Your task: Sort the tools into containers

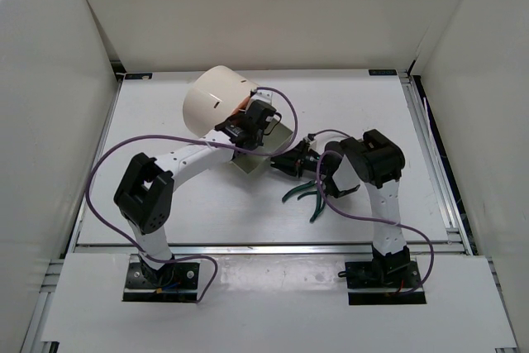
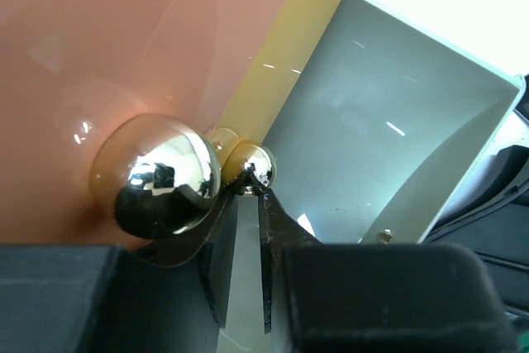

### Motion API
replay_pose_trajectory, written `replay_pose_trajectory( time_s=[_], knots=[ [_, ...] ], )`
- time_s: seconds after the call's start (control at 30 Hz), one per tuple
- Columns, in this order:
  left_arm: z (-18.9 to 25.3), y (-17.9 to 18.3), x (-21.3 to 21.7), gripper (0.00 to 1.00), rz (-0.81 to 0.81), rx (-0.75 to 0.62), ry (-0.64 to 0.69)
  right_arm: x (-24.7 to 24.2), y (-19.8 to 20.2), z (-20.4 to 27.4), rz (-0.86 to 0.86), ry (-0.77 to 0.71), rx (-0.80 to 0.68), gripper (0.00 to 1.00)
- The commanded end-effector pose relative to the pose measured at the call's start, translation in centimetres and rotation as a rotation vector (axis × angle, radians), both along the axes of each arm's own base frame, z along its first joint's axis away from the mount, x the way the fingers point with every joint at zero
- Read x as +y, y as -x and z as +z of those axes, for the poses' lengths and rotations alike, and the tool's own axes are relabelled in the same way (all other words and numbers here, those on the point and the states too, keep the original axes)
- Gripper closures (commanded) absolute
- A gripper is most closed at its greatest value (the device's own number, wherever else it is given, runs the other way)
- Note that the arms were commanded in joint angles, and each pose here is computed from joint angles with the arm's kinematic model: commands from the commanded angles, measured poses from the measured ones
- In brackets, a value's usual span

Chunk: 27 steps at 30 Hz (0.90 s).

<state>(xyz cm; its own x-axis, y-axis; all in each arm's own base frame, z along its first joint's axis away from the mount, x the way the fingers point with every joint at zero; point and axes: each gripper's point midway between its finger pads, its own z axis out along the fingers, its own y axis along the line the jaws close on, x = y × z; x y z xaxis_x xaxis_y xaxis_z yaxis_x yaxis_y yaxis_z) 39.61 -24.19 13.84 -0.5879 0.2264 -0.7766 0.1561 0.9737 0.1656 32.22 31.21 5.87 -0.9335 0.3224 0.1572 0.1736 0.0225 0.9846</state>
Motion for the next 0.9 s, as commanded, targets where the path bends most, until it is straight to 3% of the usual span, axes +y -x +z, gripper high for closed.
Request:
replay_pose_trajectory(
  time_s=[0.0, 0.23, 0.3, 0.37, 0.5, 0.57, 0.7, 0.87],
  knots=[
    [2.6, -1.8, 2.8, 0.72, 0.09, -0.073, 0.005, -1.0, 1.8, 1.3, 0.036, -0.06, -0.118, 1.0],
    [2.9, -1.8, 2.8, 0.72, 0.086, -0.076, 0.009, -0.9, 1.7, 1.3, 0.041, -0.064, -0.113, 1.0],
    [3.1, -1.8, 2.6, 0.72, 0.08, -0.078, 0.016, -0.9, 1.6, 1.4, 0.038, -0.064, -0.112, 0.89],
    [3.7, -1.9, 2.6, 0.7, 0.074, -0.087, 0.031, -1.1, 1.7, 1.7, 0.025, -0.052, -0.105, 0.67],
    [5.8, -1.7, 1.5, 0.66, 0.03, -0.116, 0.085, -1.6, 1.7, 1.8, 0.014, 0.036, -0.092, 0.51],
    [6.7, -1.4, 1.1, 0.63, 0.001, -0.127, 0.113, -2.0, 1.6, 3.2, 0.007, 0.077, -0.172, 0.44],
    [9.3, -1.0, 0.4, 0.56, -0.051, -0.176, 0.188, -2.9, 1.6, 2.4, -0.01, 0.234, -0.136, 0.33],
    [11.7, -0.2, -0.2, 0.46, -0.114, -0.212, 0.268, -3.7, 2.3, 2.1, 0.022, 0.39, -0.15, 0.28]
  ],
)
